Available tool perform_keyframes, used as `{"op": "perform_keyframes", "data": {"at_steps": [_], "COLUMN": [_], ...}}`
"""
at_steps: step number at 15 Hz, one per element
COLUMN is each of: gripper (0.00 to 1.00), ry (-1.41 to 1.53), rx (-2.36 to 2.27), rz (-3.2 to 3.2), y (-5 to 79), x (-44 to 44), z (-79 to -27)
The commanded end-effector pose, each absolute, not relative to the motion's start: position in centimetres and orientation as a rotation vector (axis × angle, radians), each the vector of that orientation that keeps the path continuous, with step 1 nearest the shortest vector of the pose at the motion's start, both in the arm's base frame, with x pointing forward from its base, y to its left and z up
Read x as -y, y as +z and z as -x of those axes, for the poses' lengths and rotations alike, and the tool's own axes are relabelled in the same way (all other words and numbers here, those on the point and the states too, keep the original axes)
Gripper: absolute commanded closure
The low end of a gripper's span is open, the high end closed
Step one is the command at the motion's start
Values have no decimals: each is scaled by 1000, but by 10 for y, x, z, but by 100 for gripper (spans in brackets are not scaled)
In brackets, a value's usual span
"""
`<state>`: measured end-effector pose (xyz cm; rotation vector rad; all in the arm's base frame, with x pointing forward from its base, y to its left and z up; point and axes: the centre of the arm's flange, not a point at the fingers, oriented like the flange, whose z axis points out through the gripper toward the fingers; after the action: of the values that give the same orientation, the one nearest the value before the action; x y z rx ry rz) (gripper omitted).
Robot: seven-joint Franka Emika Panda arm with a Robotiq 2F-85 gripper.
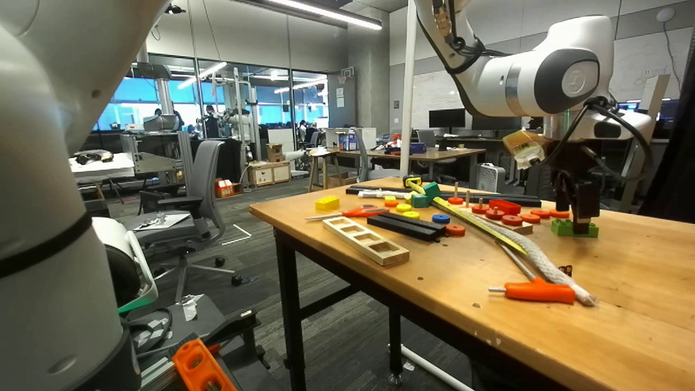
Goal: Stack the green toy on top of the yellow one.
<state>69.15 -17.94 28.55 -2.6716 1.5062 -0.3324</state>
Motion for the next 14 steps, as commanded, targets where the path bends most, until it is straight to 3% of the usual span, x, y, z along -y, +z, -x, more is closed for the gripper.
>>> {"op": "perform_keyframes", "data": {"at_steps": [1, 3, 4, 6, 13, 14], "gripper": [0, 0, 25, 32, 87, 86], "ry": [-304, -288, -281, -272, -252, -244], "rx": [-1504, -1508, -1504, -1502, -1497, -1489], "rz": [2666, 2673, 2679, 2687, 2698, 2696], "y": [288, 287, 287, 287, 287, 290], "x": [191, 194, 196, 197, 199, 198], "z": [-709, -710, -710, -710, -712, -711]}}
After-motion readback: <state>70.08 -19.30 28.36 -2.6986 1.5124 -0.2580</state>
